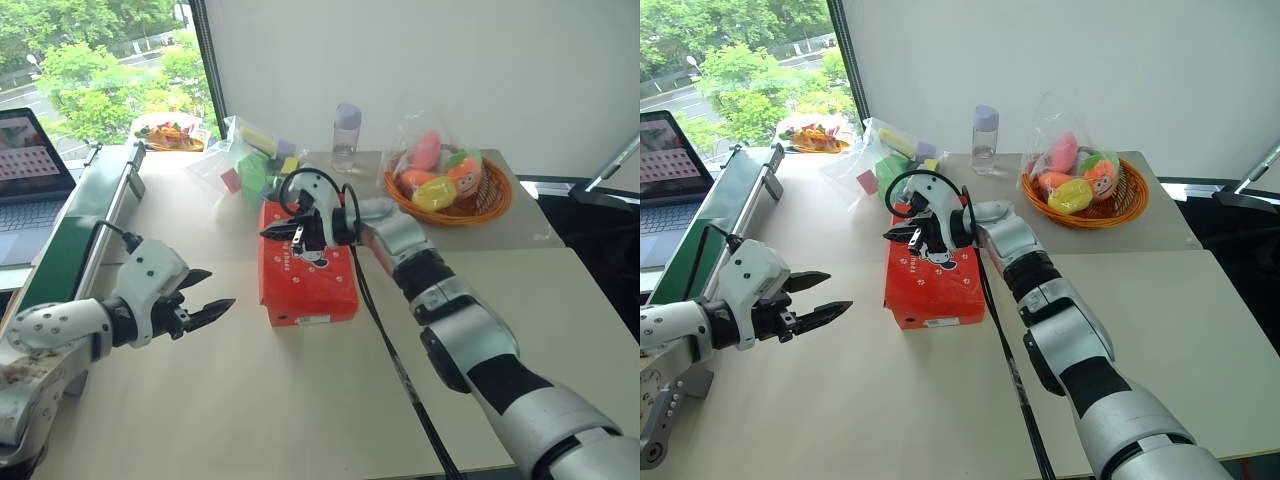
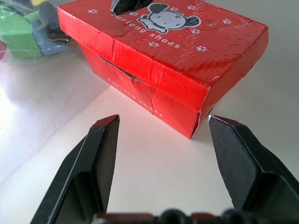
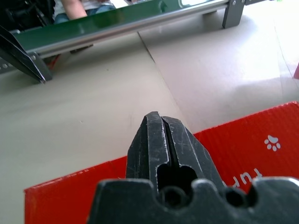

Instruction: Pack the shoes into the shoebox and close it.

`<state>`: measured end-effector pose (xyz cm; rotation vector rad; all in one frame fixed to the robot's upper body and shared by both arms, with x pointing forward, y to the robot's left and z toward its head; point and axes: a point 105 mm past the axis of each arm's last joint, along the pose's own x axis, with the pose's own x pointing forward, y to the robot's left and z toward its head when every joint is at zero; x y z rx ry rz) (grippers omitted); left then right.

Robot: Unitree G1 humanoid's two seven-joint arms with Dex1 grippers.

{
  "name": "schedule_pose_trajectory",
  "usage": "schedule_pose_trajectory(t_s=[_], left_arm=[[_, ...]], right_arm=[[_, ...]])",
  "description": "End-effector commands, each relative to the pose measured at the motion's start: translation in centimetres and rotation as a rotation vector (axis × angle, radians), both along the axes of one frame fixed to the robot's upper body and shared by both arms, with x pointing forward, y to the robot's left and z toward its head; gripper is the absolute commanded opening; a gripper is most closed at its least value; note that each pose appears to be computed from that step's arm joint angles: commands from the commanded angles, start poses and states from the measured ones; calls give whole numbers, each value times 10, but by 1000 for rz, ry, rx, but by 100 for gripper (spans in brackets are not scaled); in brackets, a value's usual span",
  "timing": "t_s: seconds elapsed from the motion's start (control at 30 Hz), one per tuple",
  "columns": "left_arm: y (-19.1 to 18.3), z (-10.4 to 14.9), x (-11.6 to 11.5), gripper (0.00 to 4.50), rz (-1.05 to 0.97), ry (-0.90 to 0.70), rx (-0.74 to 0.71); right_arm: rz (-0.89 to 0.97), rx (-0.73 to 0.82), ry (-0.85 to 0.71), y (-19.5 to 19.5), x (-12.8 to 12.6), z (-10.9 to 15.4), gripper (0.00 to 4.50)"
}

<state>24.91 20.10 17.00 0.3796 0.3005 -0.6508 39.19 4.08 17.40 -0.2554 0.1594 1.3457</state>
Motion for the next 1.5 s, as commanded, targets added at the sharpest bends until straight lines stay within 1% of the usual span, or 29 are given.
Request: schedule_pose_trajectory(t_s=[0.03,0.13,0.23,0.43,0.53,0.6,0.7,0.83,0.9,0.97,1.07,1.13,1.2,1.23,1.27,1.3,1.33,1.37,1.4,1.5], left_arm=[[5,11,-3,319,45,-81,22],[7,8,-8,319,74,-85,15],[7,8,-9,319,88,-91,9],[6,8,-9,319,93,-96,3],[5,7,-8,319,92,-97,-2],[4,7,-7,319,91,-99,-6],[2,7,-6,319,86,-100,-9],[0,7,-3,319,73,-104,-13],[-3,9,0,319,59,-110,-16],[-4,11,2,319,51,-113,-21],[-3,12,5,319,47,-115,-25],[-3,11,6,319,42,-113,-29],[-4,12,8,319,33,-118,-34],[-4,13,8,319,27,-125,-42],[-6,15,8,319,19,-127,-62],[-7,16,8,319,13,-128,-75],[-8,17,8,319,5,-129,-87],[-9,18,8,319,0,-136,-96],[-8,18,8,319,4,-145,-89],[-4,17,8,319,20,-165,-69]], right_arm=[[8,-11,-40,1,3,-1,3],[-6,-38,2,1,2,-22,3],[-1,-102,-6,2,-1,-41,3],[43,-340,-146,-1,-7,-79,3],[52,-446,-229,-7,-6,-92,3],[51,-480,-261,-10,-4,-96,3],[37,-413,-246,-8,-1,-81,3],[22,-233,-205,-3,3,-42,3],[50,-54,-184,-4,1,-1,3],[84,48,-167,-14,-5,26,3],[125,76,-196,-34,-20,40,3],[108,51,-222,-48,-26,40,3],[82,27,-233,-63,-30,35,58],[71,16,-229,-70,-33,33,73],[62,-3,-226,-81,-36,29,101],[56,-17,-223,-87,-39,27,145],[46,-33,-230,-93,-41,24,172],[25,-39,-229,-104,-43,22,210],[1,-25,-214,-112,-44,23,239],[-62,0,-179,-131,-45,24,344]])
